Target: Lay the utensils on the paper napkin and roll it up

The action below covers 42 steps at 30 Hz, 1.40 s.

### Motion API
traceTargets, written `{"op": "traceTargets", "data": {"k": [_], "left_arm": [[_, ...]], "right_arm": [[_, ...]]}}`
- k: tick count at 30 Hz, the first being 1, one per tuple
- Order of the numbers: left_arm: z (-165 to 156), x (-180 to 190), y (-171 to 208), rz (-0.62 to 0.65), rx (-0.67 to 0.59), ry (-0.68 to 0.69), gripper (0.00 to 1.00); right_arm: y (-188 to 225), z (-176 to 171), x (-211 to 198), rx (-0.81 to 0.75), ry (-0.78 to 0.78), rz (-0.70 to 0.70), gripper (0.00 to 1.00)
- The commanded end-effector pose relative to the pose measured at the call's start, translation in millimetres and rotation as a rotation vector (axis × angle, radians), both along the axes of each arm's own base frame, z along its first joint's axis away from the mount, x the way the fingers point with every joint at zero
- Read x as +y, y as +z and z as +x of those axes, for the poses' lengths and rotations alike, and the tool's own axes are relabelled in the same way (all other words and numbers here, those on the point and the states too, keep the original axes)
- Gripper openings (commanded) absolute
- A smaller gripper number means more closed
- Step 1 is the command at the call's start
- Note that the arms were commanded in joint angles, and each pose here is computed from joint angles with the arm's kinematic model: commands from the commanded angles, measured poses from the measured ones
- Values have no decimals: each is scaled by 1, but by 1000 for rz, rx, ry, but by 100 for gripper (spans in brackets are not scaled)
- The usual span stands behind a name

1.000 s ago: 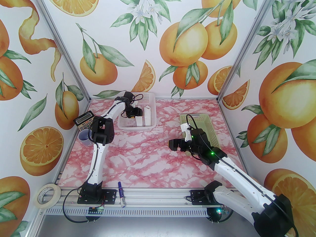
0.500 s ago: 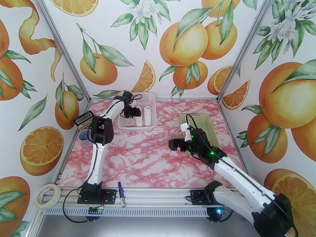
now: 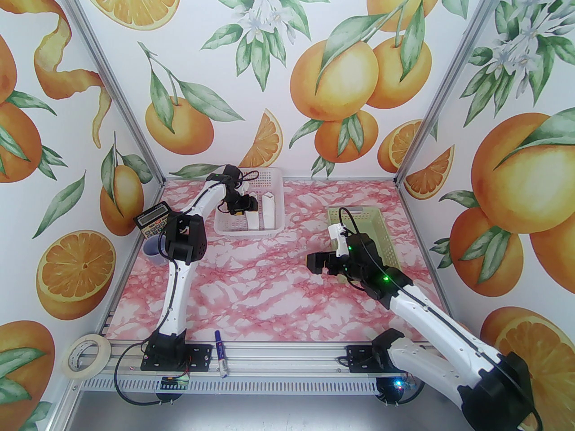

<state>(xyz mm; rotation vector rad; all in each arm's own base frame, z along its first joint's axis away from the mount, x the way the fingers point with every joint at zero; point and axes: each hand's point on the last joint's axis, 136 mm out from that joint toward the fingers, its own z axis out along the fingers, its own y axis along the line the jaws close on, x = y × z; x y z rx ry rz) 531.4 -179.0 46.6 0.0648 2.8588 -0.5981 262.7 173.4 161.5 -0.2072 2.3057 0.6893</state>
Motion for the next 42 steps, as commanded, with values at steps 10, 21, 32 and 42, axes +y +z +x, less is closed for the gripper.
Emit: {"op": "traceTargets", "data": {"k": [10, 21, 32, 42], "left_arm": [[12, -19, 16, -55, -50, -21, 62], [9, -31, 6, -71, -28, -37, 62], [14, -23, 21, -37, -71, -24, 63], [12, -5, 30, 14, -78, -10, 65]], "right_arm": [[14, 7, 1, -35, -9, 10, 100], [14, 8, 0, -38, -10, 10, 100], [15, 8, -1, -43, -15, 3, 100], [19, 12, -10, -57, -48, -43, 100]]}}
